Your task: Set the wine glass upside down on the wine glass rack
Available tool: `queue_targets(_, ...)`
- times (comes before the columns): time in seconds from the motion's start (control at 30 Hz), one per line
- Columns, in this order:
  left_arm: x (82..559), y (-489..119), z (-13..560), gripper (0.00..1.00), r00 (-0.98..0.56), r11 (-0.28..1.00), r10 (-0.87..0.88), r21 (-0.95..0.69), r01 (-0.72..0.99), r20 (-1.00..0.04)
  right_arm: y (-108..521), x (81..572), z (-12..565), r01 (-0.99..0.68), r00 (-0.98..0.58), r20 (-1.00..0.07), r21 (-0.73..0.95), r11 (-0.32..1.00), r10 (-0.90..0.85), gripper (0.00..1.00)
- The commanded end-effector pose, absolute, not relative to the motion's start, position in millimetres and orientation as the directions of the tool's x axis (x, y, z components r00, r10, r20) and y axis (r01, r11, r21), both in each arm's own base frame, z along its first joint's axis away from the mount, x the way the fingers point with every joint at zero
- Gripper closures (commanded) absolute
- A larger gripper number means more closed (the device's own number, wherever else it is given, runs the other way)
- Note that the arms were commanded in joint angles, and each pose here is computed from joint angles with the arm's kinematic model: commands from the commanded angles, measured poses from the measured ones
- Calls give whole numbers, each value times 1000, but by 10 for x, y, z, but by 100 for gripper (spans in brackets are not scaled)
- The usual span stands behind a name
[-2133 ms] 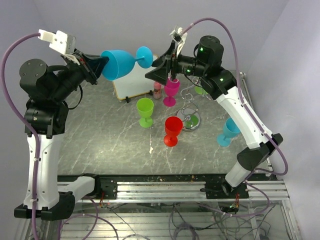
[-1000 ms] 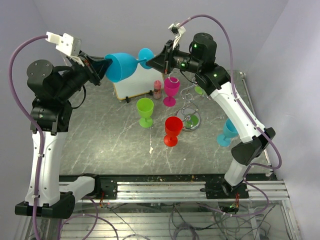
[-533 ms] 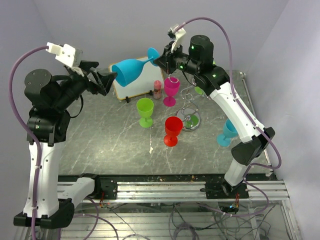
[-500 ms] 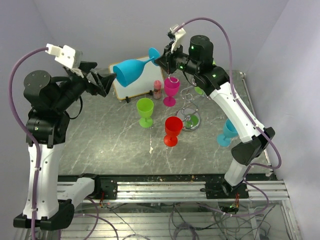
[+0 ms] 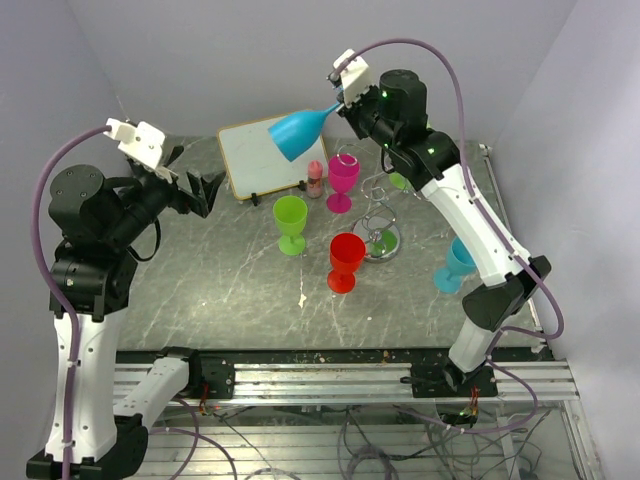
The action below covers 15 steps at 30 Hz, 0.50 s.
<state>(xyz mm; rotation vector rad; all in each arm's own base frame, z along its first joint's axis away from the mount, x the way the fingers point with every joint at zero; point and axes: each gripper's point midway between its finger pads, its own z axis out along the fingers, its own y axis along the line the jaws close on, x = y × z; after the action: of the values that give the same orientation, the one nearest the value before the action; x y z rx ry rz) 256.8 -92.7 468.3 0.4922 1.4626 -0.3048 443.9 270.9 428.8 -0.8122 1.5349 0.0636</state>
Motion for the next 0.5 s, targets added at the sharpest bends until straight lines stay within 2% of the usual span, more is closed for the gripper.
queue_targets(0.0, 2546, -884, 4636, 5, 104, 864, 134, 168, 475, -985, 2422, 4494, 4400, -377, 108, -793, -590, 714, -599, 100)
queue_targets(0.17, 2540, -895, 4585, 6, 98, 859, 136, 166, 485, -986, 2251, 4520, 4315, -291, 83, -695, -702, 650, -714, 100)
queue_targets(0.47, 2566, -935, 4632, 7, 99, 851, 120, 154, 503, -988, 2077, 4466, 4219, -249, 71, -566, -808, 534, -822, 100)
